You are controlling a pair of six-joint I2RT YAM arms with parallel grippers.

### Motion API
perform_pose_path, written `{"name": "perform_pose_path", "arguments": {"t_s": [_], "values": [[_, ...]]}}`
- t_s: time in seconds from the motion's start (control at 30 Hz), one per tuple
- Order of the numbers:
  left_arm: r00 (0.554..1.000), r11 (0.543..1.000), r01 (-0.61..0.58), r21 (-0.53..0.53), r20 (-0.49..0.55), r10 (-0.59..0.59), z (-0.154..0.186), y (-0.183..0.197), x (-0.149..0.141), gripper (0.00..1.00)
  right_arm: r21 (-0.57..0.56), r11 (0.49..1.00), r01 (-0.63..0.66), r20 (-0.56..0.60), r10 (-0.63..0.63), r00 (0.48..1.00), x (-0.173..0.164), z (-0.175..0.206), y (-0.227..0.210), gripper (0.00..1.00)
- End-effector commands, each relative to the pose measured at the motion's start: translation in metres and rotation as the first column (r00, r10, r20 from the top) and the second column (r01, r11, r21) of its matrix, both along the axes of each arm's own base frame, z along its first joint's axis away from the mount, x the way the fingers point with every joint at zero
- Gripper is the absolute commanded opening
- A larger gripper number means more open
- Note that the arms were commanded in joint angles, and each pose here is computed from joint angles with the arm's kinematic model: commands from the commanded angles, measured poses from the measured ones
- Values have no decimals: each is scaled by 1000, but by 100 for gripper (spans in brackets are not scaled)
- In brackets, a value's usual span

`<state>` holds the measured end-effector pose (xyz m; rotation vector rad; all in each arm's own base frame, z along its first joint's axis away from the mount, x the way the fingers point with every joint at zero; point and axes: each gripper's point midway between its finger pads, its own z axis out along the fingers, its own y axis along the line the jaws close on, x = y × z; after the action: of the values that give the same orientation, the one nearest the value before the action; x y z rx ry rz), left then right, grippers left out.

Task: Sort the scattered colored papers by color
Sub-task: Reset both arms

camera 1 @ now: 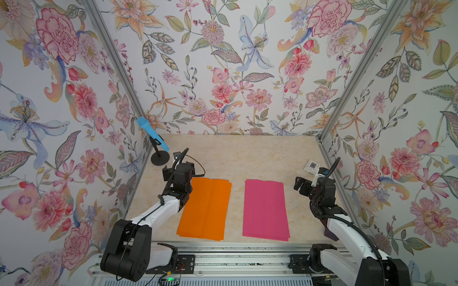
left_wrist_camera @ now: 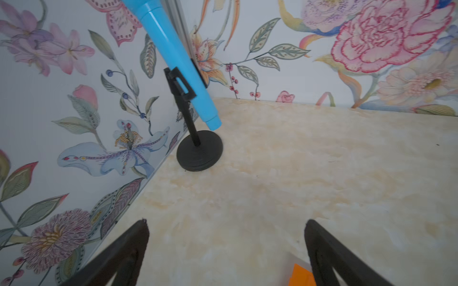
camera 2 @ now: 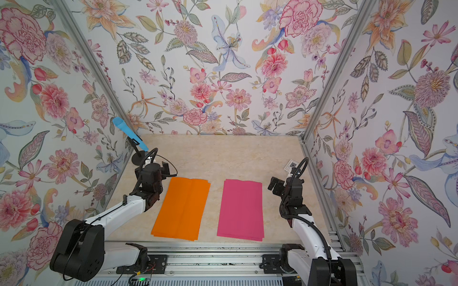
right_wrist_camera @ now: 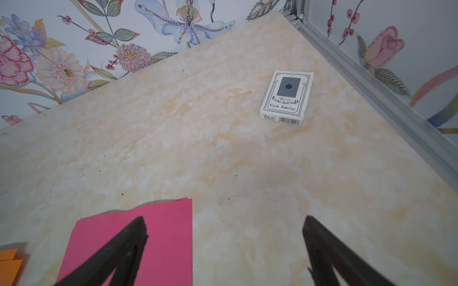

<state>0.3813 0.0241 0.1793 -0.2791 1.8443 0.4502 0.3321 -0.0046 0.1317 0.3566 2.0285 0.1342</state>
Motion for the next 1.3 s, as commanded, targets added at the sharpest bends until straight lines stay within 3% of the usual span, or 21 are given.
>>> {"name": "perform_pose_path", "arguments": {"t_s": [0.0,0.07,0.2,0.33,0.47,0.67,0.83,0.97,1.13,1.17,1.27], "values": [[991,997,-59,46,122,53,8,28,-14,100,-81,995,64,106,-56,993,12,12,-16,100],[981,996,-78,36,180,70,2,39,-23,100,-101,991,92,116,-80,990,12,13,-23,100],[980,995,-63,81,194,46,-14,42,-27,100,-146,986,74,176,-48,983,17,15,-24,100],[975,995,17,94,221,-38,-16,34,-27,100,-192,980,59,125,-35,992,11,-14,-25,100],[963,991,107,83,240,-124,-21,31,-23,100,-222,973,65,219,-15,976,10,-2,-24,100],[942,966,249,75,211,-260,-28,17,-8,100,-271,961,49,248,20,969,27,0,-20,100],[937,967,235,97,243,-252,-31,15,-17,100,-319,946,65,254,19,967,31,2,-19,100],[947,974,201,107,231,-221,-32,17,-16,100,-303,929,213,352,-98,931,19,2,-38,100],[956,979,166,115,223,-188,-33,20,-17,100,-343,939,5,202,68,977,53,-24,-10,100],[957,979,166,116,221,-188,-33,19,-17,100,-347,938,18,241,71,968,49,-21,-10,100],[959,981,157,114,221,-179,-33,21,-16,100,-350,934,65,216,13,976,49,-23,-17,100]]}}
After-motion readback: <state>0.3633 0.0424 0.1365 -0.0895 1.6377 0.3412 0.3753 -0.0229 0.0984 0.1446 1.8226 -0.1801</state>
